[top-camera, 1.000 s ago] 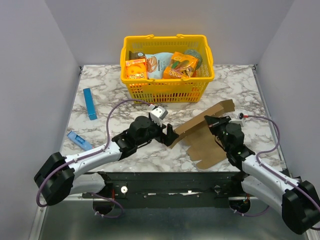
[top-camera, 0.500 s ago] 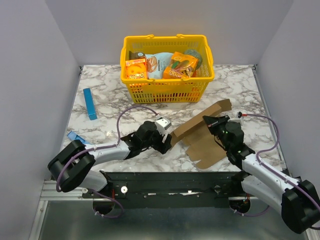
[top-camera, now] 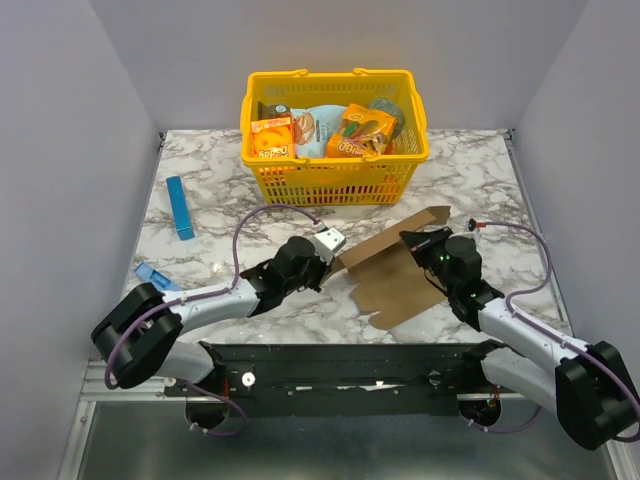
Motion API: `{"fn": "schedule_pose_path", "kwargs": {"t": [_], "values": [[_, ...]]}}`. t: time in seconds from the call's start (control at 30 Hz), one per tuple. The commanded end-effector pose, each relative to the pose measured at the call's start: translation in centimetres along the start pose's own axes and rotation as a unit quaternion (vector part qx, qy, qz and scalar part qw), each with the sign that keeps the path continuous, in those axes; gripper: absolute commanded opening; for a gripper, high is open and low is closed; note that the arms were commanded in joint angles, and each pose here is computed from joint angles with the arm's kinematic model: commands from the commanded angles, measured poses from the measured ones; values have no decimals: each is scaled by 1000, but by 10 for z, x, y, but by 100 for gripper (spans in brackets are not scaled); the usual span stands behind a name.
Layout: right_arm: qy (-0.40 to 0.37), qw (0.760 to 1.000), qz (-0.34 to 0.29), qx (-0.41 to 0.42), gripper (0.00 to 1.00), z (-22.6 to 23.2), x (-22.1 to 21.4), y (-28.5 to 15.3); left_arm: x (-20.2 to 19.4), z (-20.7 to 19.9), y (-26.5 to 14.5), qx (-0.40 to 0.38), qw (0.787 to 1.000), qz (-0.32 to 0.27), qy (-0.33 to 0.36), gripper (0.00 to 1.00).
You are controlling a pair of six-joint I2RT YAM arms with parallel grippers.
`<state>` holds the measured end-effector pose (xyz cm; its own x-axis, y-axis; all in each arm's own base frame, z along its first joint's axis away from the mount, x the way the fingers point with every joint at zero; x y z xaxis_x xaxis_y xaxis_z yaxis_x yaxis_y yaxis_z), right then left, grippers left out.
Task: Fold the paper box
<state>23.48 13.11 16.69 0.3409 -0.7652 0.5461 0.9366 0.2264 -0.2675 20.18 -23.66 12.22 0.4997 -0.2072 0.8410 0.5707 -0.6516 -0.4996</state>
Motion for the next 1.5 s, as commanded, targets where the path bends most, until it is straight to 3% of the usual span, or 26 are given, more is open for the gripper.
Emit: {"fn": "schedule_pose_path", "kwargs": {"t": [0.0, 0.4, 0.73, 0.93, 1.03, 1.07, 1.1, 1.17, 1.2, 1.3, 1.47], "values": [[-2, 999, 17, 28, 2, 17, 2, 9, 17, 14, -27, 81, 992, -13, 98, 5], [-5, 997, 54, 49, 9, 16, -16, 40, -7, 15, -19, 165, 963, 88, 193, 0], [-5, 998, 61, 31, 35, 6, -23, 48, -4, 13, -23, 161, 965, 68, 194, 0], [-3, 997, 69, 29, 34, 5, -27, 54, -4, 13, -23, 160, 965, 67, 195, 0], [0, 997, 68, 29, 19, 3, -28, 54, -5, 12, -22, 158, 966, 70, 194, 2], [2, 997, 69, 28, 14, 2, -28, 55, -5, 12, -22, 158, 966, 70, 191, 6], [4, 997, 68, 28, 8, 3, -28, 55, -5, 12, -22, 158, 967, 69, 188, 19], [10, 997, 66, 26, 6, 1, -29, 55, -2, 10, -24, 151, 970, 58, 180, 32], [11, 998, 64, 26, 4, 1, -28, 56, 0, 8, -25, 147, 972, 50, 174, 58], [8, 998, 61, 27, 2, 2, -28, 58, 7, 5, -32, 132, 979, 17, 154, 87], [0, 998, 51, 29, 2, -4, -30, 59, 20, 2, -48, 72, 993, -23, 95, 95]]}}
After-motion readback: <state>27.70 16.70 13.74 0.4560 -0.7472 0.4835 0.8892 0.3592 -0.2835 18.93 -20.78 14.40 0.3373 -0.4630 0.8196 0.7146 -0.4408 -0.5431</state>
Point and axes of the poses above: each gripper's point midway between its finger pads, its own y axis out along the fingers, its own z axis along the line the jaws close on, x = y × z, the point moved 8 cm from there along -y, back along the fingers, and after that the axes turned 9 degrees about -y, right-handed, at the moved point
